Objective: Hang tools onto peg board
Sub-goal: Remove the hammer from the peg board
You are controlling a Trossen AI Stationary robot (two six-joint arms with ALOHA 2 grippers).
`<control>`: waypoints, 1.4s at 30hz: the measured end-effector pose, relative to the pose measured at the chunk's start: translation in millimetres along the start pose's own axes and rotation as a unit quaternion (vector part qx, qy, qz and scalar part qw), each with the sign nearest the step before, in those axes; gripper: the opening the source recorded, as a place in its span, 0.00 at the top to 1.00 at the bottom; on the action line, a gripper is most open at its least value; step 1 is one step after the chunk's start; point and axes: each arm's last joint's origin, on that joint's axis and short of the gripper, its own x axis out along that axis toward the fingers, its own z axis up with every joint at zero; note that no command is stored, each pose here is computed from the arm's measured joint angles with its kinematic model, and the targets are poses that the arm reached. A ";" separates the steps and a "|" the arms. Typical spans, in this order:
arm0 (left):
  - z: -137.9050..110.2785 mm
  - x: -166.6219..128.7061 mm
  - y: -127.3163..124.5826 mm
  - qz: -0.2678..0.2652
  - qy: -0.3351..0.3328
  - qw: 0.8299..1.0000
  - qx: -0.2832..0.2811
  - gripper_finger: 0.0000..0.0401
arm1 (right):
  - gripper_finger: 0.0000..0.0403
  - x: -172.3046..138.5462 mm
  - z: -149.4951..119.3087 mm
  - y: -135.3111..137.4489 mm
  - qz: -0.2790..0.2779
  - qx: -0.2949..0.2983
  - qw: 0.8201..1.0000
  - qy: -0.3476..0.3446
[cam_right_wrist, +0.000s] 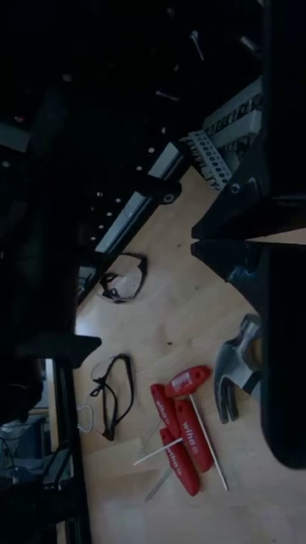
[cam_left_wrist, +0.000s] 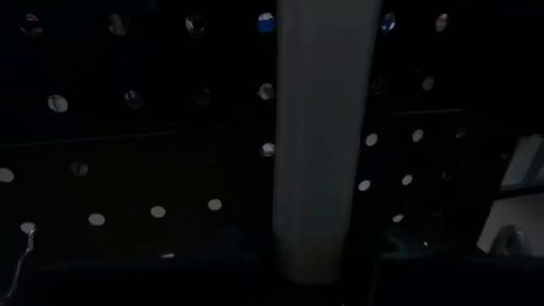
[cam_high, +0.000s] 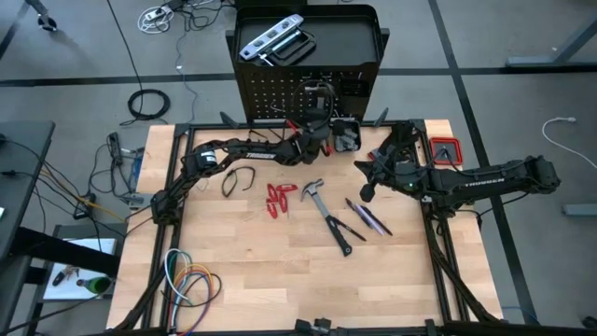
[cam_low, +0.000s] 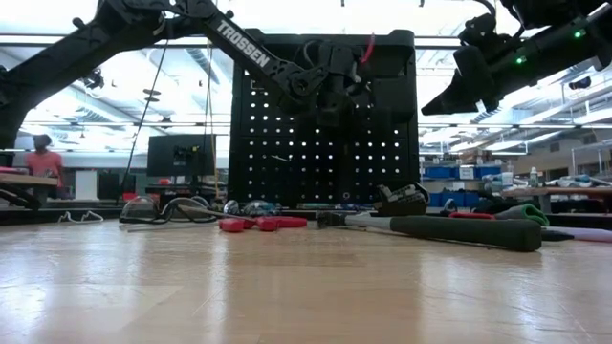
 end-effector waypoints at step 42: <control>11.9 -24.2 -8.3 0.043 -0.010 0.998 0.046 0.80 | 0.95 -0.4 -3.8 0.3 0.000 0.002 1.000 0.017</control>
